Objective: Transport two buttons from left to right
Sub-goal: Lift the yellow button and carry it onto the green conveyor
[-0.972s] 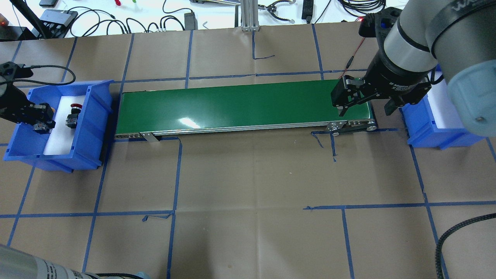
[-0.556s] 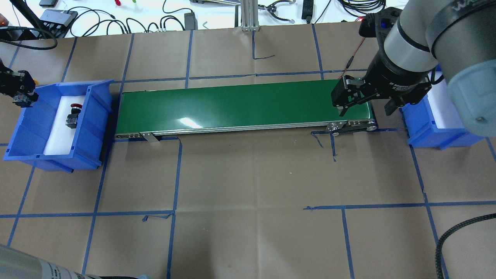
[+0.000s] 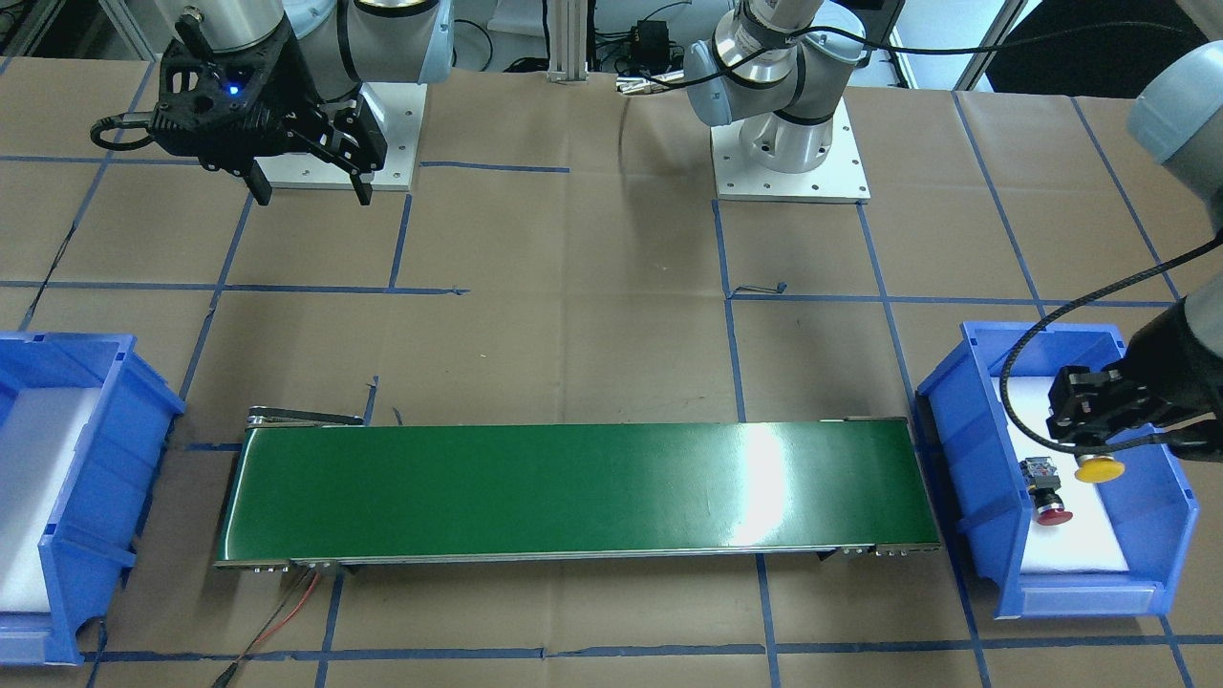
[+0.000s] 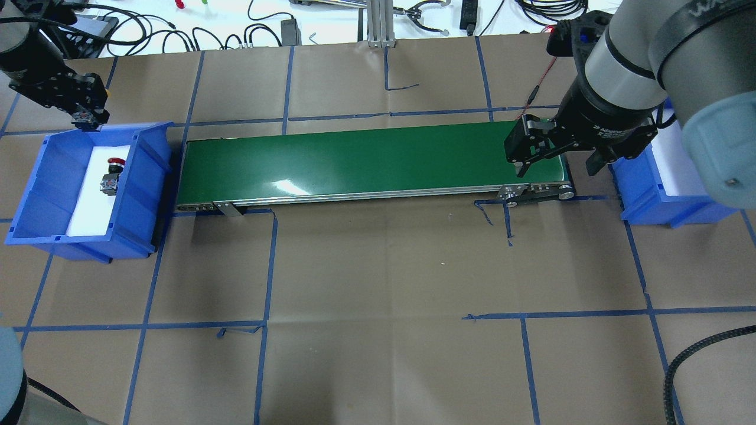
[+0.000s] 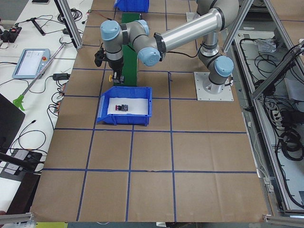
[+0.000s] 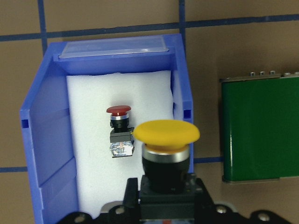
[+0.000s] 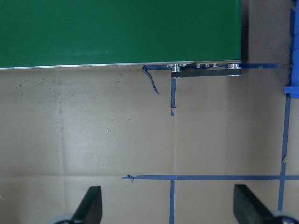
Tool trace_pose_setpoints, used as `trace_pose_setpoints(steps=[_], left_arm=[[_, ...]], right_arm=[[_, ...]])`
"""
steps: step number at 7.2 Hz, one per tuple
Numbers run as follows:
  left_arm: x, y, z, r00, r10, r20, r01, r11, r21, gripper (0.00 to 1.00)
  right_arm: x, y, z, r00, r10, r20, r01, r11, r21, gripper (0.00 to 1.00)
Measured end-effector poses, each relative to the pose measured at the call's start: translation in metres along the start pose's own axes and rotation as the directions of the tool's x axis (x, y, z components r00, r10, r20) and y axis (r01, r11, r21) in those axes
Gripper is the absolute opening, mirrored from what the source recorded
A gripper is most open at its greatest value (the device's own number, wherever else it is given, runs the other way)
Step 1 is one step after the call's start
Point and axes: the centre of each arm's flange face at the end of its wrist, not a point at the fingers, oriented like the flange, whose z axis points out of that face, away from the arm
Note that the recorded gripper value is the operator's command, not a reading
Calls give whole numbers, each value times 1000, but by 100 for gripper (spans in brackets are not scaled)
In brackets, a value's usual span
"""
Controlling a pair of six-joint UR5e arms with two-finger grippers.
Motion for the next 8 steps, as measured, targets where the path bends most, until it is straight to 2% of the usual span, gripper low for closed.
trace_pose_setpoints(steps=[2, 4, 6, 8], left_arm=[[82, -18, 21, 999, 21, 26, -20, 999, -31, 6], [141, -34, 64, 999, 16, 33, -14, 998, -63, 6], [161, -35, 112, 1000, 11, 28, -8, 997, -82, 6], [166, -25, 139, 1000, 5, 29, -2, 997, -78, 6]], right_arm=[[0, 0, 0, 1000, 0, 0, 0, 1000, -1, 100], [0, 0, 0, 1000, 0, 0, 0, 1000, -1, 100], [1, 0, 0, 1000, 2, 1, -2, 1000, 0, 100], [0, 0, 1, 1000, 1, 1, -1, 1000, -1, 100]])
